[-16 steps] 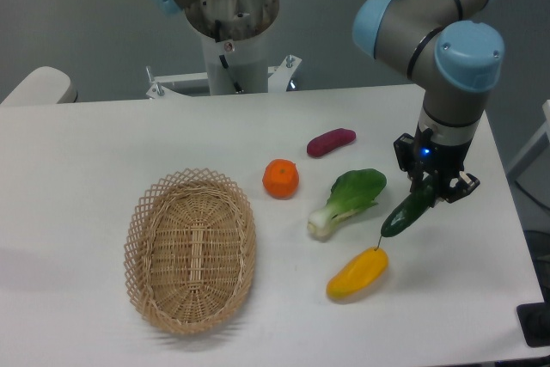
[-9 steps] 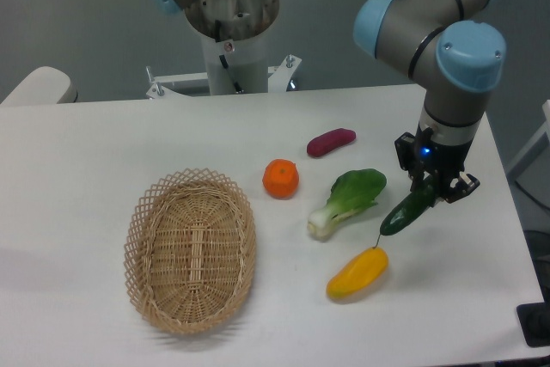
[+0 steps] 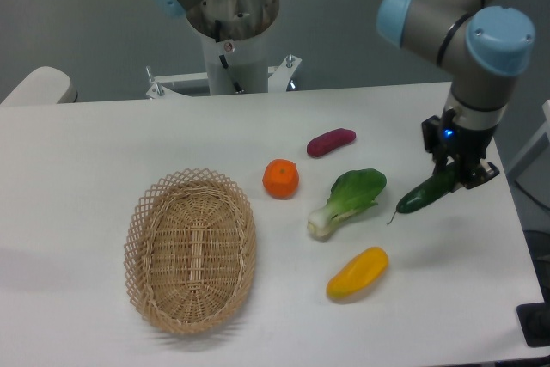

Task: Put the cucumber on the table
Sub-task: 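Lift the held green cucumber up and away from the bok choy, then lower the green cucumber onto the table beside the bok choy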

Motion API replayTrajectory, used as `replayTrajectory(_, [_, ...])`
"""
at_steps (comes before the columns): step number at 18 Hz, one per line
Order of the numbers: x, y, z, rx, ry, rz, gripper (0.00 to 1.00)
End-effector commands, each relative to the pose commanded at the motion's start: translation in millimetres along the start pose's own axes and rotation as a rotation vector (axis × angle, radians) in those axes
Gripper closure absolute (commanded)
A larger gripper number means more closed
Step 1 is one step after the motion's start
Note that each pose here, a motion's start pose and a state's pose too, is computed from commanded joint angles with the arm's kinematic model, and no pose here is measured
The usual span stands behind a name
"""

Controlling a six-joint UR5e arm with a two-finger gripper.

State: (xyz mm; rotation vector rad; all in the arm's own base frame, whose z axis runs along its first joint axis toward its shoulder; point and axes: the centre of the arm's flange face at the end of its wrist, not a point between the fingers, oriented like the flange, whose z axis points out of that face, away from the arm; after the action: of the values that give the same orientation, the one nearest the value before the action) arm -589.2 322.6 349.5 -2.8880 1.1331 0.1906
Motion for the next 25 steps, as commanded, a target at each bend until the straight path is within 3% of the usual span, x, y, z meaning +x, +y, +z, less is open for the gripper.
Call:
replayTrajectory(4, [5,16,34,0.018,0.039,0.052,0.76])
replayTrajectory(6, [2,15,46,0.028,0.055,0.018,0.76])
replayTrajectory(16, [-5,16,111,0.082,0.073,-0.408,0.75])
replayTrajectory(25, [5,8,139,0.083,0.078,-0.408,0.74])
